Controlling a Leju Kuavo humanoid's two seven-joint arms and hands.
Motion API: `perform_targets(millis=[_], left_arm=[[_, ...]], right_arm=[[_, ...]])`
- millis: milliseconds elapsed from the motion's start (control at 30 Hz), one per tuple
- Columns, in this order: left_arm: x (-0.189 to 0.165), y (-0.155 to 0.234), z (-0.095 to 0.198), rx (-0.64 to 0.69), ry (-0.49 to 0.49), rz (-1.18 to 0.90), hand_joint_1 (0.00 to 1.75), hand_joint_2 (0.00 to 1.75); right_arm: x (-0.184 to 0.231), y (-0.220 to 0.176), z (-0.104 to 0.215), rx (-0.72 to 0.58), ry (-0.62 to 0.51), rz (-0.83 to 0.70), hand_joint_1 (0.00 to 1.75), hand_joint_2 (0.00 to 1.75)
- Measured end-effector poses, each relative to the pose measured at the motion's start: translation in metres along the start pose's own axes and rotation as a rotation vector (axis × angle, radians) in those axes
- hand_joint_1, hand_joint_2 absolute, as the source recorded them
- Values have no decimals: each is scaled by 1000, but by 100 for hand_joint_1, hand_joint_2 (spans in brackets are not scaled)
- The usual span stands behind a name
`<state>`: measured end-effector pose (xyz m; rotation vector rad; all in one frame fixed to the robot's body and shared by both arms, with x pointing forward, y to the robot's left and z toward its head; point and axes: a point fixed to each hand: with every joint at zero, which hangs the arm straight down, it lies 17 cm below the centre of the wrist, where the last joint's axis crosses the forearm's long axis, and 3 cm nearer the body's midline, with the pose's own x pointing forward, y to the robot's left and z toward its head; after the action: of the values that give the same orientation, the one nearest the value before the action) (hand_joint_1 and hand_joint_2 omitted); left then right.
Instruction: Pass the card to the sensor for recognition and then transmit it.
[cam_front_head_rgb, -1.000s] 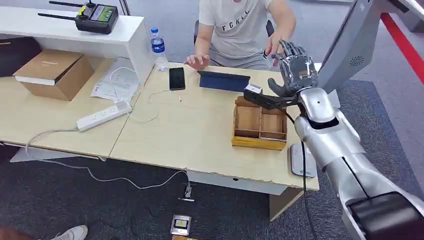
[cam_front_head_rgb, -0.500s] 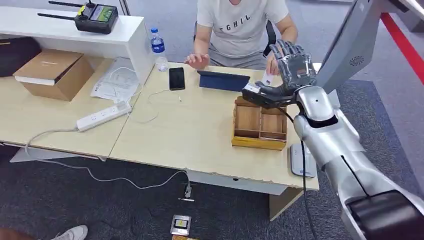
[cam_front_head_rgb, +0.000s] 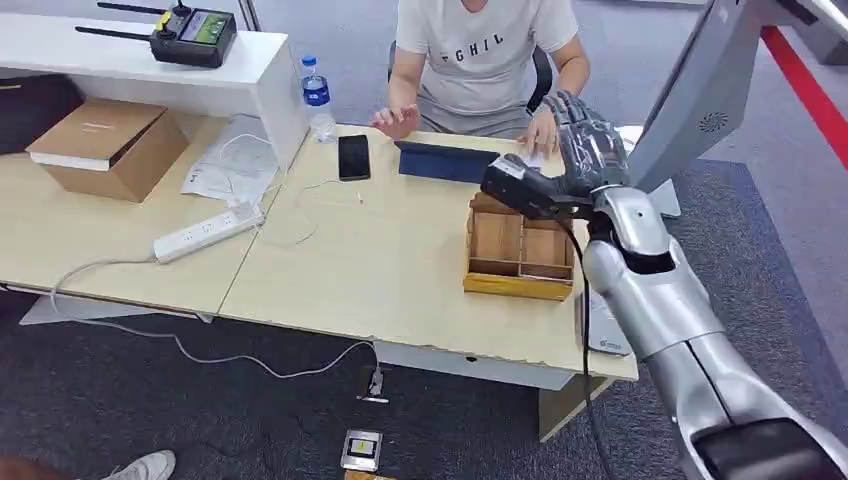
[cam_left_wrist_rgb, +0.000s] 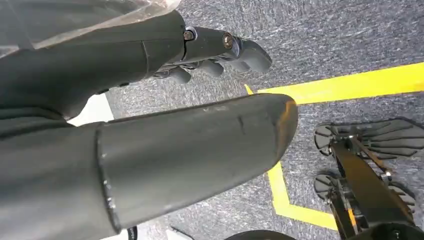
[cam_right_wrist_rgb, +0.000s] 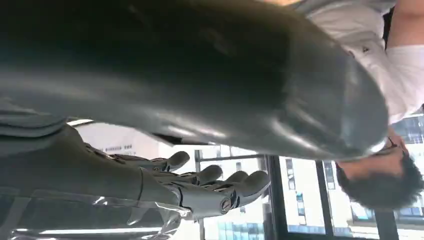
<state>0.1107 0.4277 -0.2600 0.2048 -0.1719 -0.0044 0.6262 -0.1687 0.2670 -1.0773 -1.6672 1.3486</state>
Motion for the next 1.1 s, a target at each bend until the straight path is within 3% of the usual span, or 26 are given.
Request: perform_targets(millis=[233,367,433,467,733,1100], left_arm=[[6,1,0,1,-47,2,0,0],[7,1,0,2,-66,5,0,0],[4,3,0,12,-52,18,0,0],[1,3,0,15,-42,23,0,0],[3,5,-1,28,-31,39,0,0],[5,4,-1,27,-34,39,0,0]], right_arm=[[-14,31,49,62,87,-65,0,0],[-26,48,101,126,121,-86,0,0],[-30,37,131,127,122,-81,0,0],[-30,33,141,132,123,-87,0,175],[1,2,182,104,72,-86,0,175],[19,-31,193,36,14,-60,0,175]])
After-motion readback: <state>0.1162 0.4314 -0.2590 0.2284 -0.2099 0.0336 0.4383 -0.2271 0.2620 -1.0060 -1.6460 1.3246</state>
